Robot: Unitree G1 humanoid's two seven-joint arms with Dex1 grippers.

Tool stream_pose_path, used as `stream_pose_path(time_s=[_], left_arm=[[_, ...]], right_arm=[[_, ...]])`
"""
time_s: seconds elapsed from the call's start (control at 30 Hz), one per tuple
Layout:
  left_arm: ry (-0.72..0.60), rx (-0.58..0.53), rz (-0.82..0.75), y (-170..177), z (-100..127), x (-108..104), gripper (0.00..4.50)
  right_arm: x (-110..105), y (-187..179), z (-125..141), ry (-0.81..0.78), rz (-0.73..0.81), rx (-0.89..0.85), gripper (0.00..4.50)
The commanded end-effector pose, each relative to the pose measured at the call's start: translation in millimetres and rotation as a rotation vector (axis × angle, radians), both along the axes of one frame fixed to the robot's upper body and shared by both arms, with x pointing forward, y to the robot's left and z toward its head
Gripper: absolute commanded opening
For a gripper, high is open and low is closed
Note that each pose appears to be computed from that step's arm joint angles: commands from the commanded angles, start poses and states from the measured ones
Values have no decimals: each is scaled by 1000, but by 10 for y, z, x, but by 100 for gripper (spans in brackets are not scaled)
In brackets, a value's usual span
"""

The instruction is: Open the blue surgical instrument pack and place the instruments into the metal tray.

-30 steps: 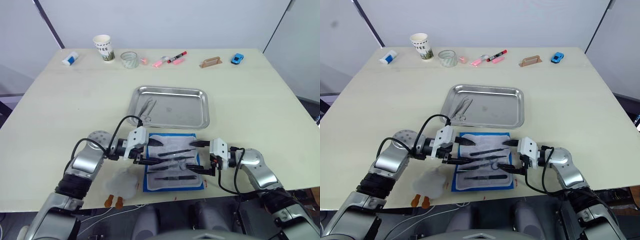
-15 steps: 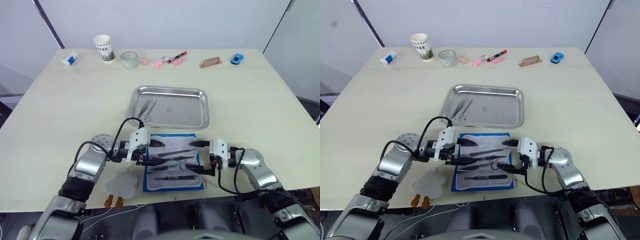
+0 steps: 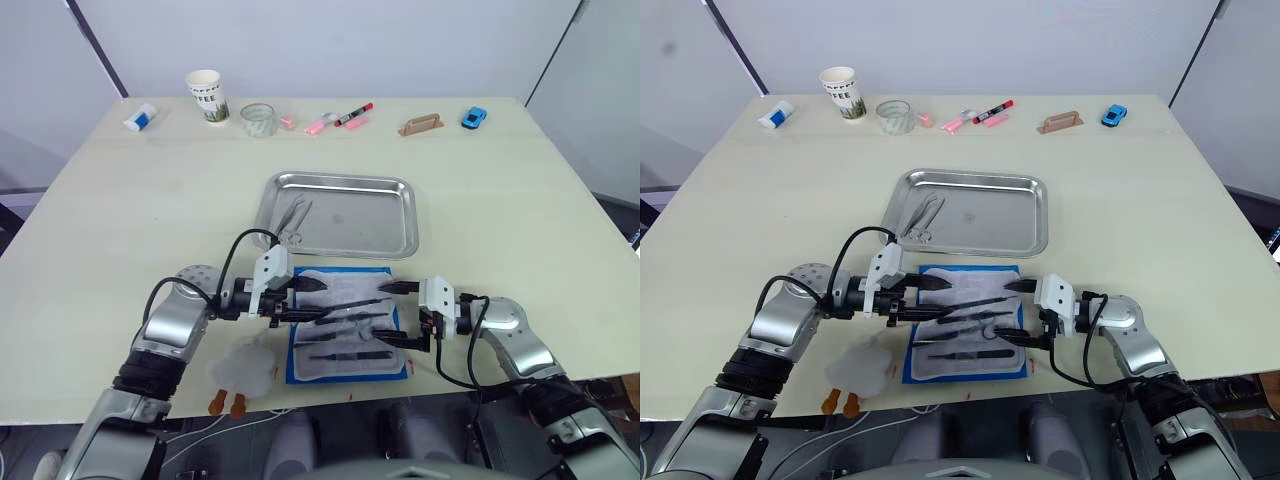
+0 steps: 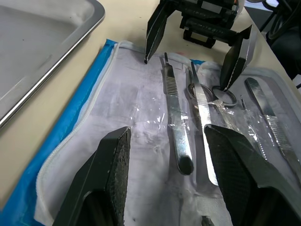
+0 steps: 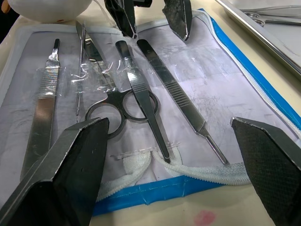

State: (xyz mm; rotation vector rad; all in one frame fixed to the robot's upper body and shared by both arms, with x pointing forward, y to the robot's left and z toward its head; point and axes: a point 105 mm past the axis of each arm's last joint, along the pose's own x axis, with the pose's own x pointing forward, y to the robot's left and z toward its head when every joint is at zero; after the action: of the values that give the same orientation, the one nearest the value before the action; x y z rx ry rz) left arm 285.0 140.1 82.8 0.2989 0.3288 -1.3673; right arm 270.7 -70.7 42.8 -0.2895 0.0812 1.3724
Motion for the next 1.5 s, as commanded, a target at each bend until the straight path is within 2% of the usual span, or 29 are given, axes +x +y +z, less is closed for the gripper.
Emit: stream_pose_path(time_s=[0.03,0.1,0.7,0.8,1.1,1.33,1.5], left_arm=[[-31,6,-11,-17,54,12,78],[-40,13,-19,-25,53,3,11],[-37,-33,-28,-15,132,-18,11],[-73,-26,-29,-22,141,-6,89],[-82,-14,-46,-30,120,-55,89],[-93,32,-69,-30,5,-104,89],[-66,8,-68,-44,-13,-134,89]], right_arm=[[-111,-146,-562,156,-69,-176,450],[-115,-147,-562,156,-68,-177,450],[-124,-141,-574,159,-70,-176,450],[-126,-136,-576,160,-70,-174,450],[-126,-127,-578,159,-71,-172,450],[-115,-129,-576,155,-73,-172,450],[-115,-137,-579,157,-75,-173,450]])
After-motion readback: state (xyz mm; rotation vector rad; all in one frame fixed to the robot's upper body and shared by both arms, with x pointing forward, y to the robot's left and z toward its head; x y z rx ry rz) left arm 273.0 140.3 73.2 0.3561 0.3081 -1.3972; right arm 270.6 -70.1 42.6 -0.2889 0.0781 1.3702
